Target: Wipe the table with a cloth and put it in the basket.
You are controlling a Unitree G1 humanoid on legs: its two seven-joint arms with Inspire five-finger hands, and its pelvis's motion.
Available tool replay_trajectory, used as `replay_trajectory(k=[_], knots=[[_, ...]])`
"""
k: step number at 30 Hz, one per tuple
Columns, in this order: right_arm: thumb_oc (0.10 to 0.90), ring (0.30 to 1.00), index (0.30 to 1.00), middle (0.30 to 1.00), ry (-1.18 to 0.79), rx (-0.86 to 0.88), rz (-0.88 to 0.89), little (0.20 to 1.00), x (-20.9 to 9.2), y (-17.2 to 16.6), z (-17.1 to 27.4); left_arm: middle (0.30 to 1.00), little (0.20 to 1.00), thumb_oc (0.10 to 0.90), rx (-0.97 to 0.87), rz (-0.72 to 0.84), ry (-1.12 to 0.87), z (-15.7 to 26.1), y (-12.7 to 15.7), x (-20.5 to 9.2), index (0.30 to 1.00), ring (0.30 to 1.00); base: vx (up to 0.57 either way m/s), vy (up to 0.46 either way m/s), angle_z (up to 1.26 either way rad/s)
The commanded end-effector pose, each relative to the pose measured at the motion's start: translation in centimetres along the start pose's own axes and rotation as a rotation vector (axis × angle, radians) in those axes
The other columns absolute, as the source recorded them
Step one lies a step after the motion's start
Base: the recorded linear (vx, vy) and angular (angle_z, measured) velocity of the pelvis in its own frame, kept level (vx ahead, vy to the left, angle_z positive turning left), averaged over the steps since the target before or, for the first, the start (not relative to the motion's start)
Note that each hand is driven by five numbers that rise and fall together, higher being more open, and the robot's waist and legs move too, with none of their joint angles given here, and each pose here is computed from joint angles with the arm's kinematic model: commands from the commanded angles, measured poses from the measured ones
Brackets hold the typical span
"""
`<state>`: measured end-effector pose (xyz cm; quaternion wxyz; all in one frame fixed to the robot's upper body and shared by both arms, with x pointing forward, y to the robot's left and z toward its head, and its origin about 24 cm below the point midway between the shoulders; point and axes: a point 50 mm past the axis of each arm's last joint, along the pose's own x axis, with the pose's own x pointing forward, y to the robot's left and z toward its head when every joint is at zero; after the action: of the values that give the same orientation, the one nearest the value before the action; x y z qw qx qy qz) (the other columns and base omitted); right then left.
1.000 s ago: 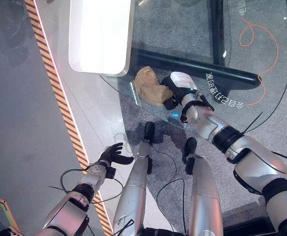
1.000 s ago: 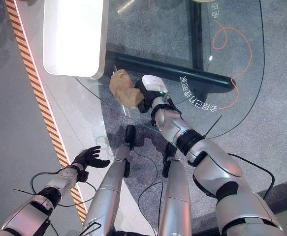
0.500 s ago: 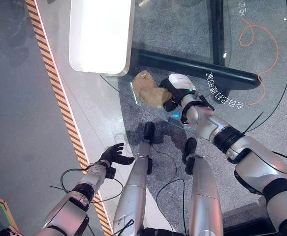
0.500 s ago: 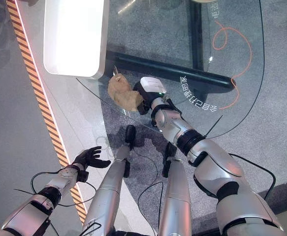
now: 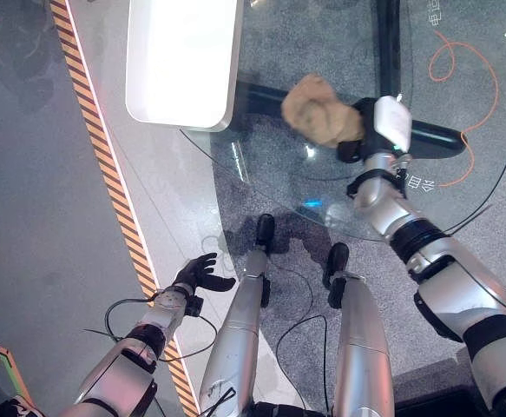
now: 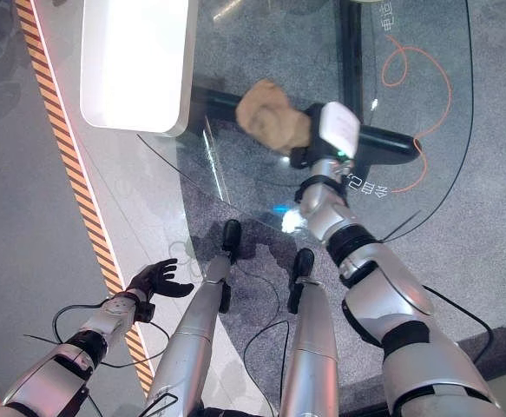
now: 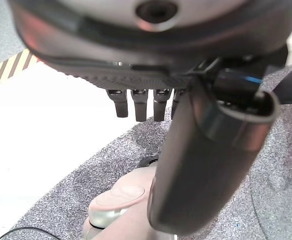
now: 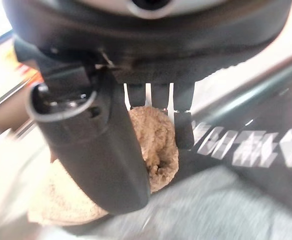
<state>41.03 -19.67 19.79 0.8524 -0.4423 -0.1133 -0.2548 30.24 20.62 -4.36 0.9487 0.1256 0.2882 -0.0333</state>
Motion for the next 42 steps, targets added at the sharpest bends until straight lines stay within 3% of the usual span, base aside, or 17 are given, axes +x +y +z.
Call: replay_trajectory(k=[1,16,28,42], knots=[[0.100,0.300,0.300,0.300,-0.007,0.045,-0.300,0.200,3.2,-6.6,0.2,0.900,0.900,0.800,-0.001,0.055,0.040,-1.4,1.8,-0.4,0.900,0.900,0.00,0.000,0.00],[0.100,0.300,0.300,0.300,0.327,-0.004,-0.486,0.200,2.6,-10.7,-8.4,0.900,0.900,0.800,-0.020,0.097,0.034,-1.1,4.0,-0.7,0.900,0.900,0.00,0.000,0.00],[0.100,0.300,0.300,0.300,0.679,0.250,-0.632,0.200,-0.4,-11.6,-14.8,0.900,0.900,0.800,-0.035,0.131,0.049,-1.7,5.4,-1.1,0.900,0.900,0.00,-0.001,0.00],[0.100,0.300,0.300,0.300,0.731,0.328,-0.657,0.200,-0.9,-12.2,-16.0,0.900,0.900,0.800,-0.040,0.147,0.054,-1.4,6.7,-1.2,0.900,0.900,0.00,-0.005,-0.06]])
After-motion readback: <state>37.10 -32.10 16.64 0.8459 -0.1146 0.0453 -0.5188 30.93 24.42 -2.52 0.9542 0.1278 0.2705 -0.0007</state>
